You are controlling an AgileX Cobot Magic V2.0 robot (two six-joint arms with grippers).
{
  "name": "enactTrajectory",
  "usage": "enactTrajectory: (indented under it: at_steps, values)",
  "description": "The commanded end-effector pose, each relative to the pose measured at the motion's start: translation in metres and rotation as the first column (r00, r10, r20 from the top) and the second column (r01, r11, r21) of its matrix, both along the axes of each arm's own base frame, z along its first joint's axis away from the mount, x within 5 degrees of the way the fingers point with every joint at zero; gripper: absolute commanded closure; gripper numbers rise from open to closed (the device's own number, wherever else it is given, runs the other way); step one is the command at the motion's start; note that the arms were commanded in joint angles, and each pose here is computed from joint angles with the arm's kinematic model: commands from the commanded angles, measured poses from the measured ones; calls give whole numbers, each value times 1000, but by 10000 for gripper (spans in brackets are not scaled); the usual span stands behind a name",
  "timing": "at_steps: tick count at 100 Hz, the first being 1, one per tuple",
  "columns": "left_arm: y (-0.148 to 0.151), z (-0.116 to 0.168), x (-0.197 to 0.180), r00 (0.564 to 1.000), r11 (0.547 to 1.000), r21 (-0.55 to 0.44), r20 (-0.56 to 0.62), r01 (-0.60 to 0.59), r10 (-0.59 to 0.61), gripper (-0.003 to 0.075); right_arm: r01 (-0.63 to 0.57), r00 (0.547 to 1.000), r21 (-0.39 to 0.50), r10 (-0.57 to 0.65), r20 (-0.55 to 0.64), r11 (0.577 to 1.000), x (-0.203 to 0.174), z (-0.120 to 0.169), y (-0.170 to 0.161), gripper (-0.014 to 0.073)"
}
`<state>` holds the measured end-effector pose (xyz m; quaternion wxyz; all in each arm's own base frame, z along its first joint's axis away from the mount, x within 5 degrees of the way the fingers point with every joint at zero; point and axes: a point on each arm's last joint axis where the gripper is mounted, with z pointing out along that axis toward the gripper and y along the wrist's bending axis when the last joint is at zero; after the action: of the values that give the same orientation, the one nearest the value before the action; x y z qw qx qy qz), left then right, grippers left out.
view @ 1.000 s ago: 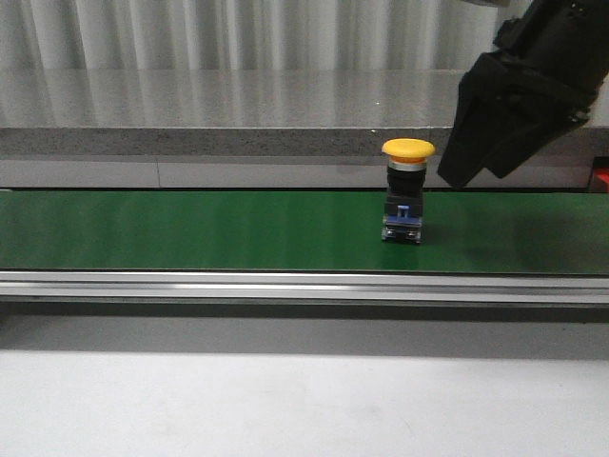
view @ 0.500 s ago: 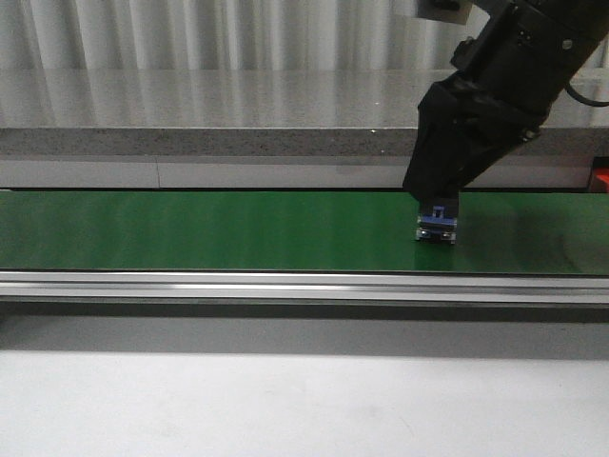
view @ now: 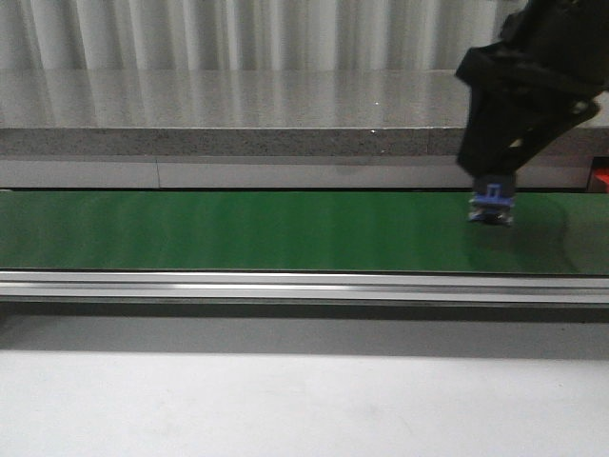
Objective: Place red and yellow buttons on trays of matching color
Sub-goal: 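Carry the yellow button into the yellow tray and open the right gripper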
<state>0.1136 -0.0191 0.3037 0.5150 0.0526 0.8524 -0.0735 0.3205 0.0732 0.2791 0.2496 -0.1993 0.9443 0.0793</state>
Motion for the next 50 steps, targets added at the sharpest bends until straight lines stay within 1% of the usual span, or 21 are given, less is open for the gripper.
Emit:
enactTrajectory:
  at_steps: [1, 10, 15, 22, 29, 34, 36, 41, 43, 45, 50]
  values:
    - [-1, 15, 3, 996, 999, -32, 93, -8, 10, 741, 157, 983, 13, -157, 98, 988, -11, 35, -24, 538]
    - [-1, 15, 3, 996, 999, -32, 93, -8, 10, 741, 318, 940, 46, -321, 115, 947, -24, 47, -52, 538]
    - [-1, 15, 3, 996, 999, -32, 93, -8, 10, 741, 394, 908, 71, -400, 126, 916, -31, 52, -68, 538]
    - [-1, 15, 3, 996, 999, -32, 93, -8, 10, 741, 498, 851, 100, -507, 134, 862, -44, 55, -92, 538]
    - [-1, 15, 3, 996, 999, -32, 93, -8, 10, 741, 596, 782, 122, -608, 139, 794, -57, 54, -118, 538]
    - [-1, 15, 3, 996, 999, -32, 93, -8, 10, 741, 664, 721, 132, -677, 148, 736, -67, 53, -138, 538]
    - [-1, 15, 3, 996, 999, -32, 93, -8, 10, 741, 680, 704, 136, -693, 153, 721, -71, 52, -143, 538]
    - [-1, 15, 3, 996, 999, -32, 93, -8, 10, 741, 740, 637, 144, -754, 161, 657, -81, 49, -162, 538]
    - [-1, 15, 3, 996, 999, -32, 93, -8, 10, 741, 754, 620, 145, -767, 162, 640, -85, 48, -166, 538]
    - [-1, 15, 3, 996, 999, -32, 93, -8, 10, 741, 779, 589, 145, -792, 162, 610, -90, 46, -175, 538]
    - [-1, 15, 3, 996, 999, -32, 93, -8, 10, 741, 814, 542, 144, -825, 159, 562, -98, 41, -187, 538]
